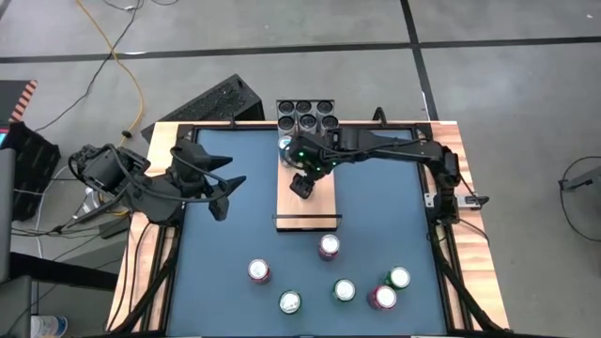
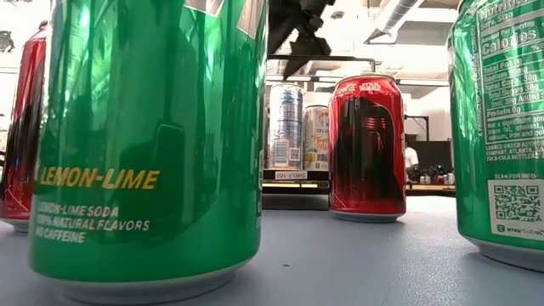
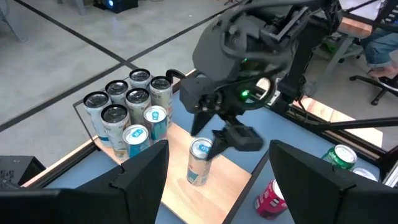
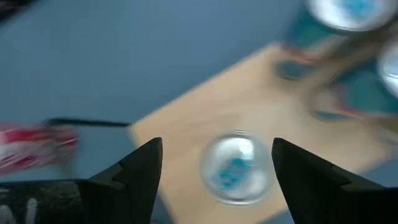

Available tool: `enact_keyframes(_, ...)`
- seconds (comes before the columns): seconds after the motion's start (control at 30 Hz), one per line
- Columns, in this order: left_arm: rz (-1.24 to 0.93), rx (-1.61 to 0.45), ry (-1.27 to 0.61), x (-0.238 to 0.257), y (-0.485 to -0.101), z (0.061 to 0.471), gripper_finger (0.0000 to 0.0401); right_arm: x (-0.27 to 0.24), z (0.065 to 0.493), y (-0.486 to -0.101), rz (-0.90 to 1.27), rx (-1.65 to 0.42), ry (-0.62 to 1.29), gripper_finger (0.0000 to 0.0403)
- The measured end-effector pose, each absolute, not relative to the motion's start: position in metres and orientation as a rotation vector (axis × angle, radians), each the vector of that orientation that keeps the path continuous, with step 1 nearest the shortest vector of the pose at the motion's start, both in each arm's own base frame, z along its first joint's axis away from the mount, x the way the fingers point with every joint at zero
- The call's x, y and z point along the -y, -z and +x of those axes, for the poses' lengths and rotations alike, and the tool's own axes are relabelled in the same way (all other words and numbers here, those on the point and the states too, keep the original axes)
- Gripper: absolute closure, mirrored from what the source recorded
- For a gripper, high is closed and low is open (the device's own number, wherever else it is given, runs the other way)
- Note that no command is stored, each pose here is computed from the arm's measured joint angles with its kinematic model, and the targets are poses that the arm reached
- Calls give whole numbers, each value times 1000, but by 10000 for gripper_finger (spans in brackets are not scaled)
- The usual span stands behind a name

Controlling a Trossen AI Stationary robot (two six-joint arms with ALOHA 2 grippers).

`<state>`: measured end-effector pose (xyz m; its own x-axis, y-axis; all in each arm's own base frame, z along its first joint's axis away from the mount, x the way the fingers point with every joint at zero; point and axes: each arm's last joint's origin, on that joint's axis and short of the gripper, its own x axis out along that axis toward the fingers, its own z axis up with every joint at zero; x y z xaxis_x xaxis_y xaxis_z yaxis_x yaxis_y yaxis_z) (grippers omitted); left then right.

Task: Place canned beverage on shelf
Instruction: Put the blue soda can on the shelf aligned with the other blue soda cans

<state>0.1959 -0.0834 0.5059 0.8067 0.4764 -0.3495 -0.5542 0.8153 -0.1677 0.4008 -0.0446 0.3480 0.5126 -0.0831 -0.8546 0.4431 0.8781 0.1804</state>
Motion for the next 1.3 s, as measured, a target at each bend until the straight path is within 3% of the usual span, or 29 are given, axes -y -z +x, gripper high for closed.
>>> enact_keyframes(0.47,-240,-321,-538,84,-505,196,137,46,411,-355,446,-877,250,116)
enact_keyframes(0.6,-223,-326,-535,84,-505,196,138,48,403,-352,547,-942,282,116)
enact_keyframes(0.87,-205,-333,-529,84,-505,196,138,41,390,-343,416,-1111,348,115)
enact_keyframes(1.3,-172,-343,-519,84,-505,196,138,51,392,-344,404,-1077,385,27)
